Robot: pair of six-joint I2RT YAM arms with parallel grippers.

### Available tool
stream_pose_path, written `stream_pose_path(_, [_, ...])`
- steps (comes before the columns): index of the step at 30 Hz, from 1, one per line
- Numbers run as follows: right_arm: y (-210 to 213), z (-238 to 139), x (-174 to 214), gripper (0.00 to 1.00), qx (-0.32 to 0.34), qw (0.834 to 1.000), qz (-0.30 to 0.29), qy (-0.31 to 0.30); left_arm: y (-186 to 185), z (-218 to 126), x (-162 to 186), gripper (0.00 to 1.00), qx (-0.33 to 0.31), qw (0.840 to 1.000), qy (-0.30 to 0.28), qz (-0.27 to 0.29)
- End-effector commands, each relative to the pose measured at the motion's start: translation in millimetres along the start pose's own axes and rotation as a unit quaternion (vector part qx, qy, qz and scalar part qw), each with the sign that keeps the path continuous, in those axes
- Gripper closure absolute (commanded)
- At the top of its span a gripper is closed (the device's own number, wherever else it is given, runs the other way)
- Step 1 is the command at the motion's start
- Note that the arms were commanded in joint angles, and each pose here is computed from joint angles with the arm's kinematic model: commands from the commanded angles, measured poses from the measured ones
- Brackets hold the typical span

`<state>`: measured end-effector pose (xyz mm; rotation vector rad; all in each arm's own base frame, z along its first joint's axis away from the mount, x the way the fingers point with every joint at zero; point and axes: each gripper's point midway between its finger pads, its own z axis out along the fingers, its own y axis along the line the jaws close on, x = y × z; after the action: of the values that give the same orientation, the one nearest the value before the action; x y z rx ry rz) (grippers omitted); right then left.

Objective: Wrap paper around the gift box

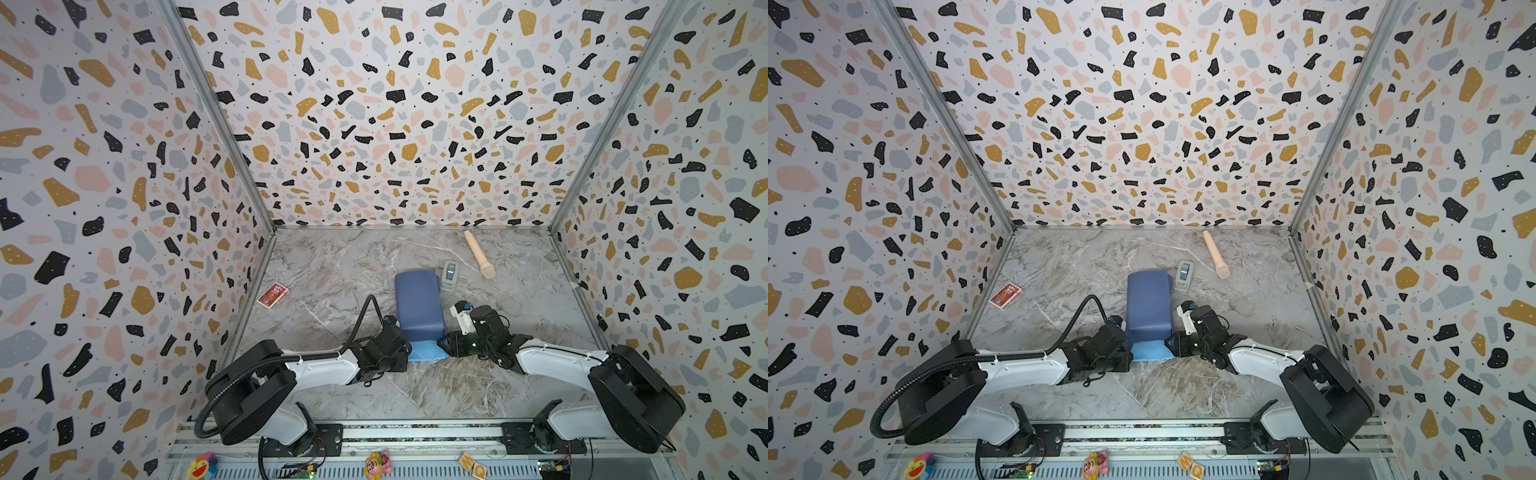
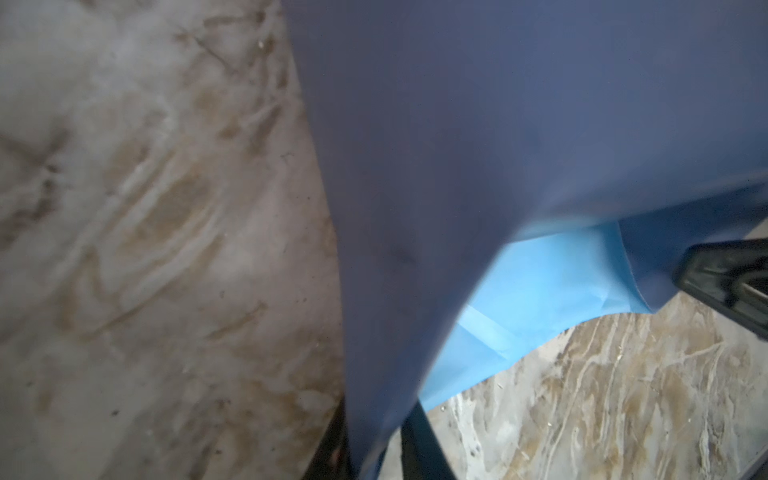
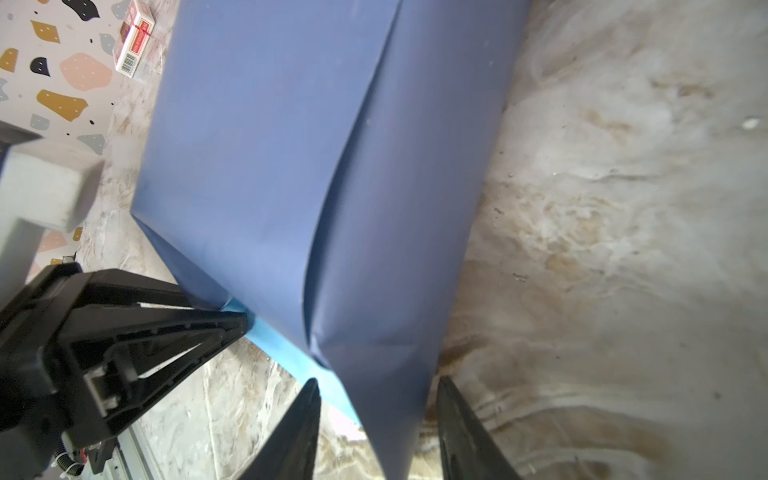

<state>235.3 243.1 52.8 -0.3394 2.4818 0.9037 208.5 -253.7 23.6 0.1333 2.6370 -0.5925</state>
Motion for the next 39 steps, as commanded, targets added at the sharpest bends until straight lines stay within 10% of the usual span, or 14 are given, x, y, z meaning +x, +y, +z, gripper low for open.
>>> stream_pose_path(1, [0, -6, 0, 0.53, 0.005, 1.0, -0.008, -0.003, 8, -10, 10, 0.67, 0.0, 1.0, 0.012, 0.021])
stream_pose_path(11, [5, 5, -1, 0.49, 0.008, 1.0, -0.009, -0.002, -1, -34, -27, 0.41, 0.02, 0.997, -0.037, 0.062])
stream_pose_path(39, [-29, 25, -17, 0.67, 0.107, 0.994, -0.023, -0.017, 18, 11, -49, 0.84, -0.064, 0.995, -0.045, 0.054])
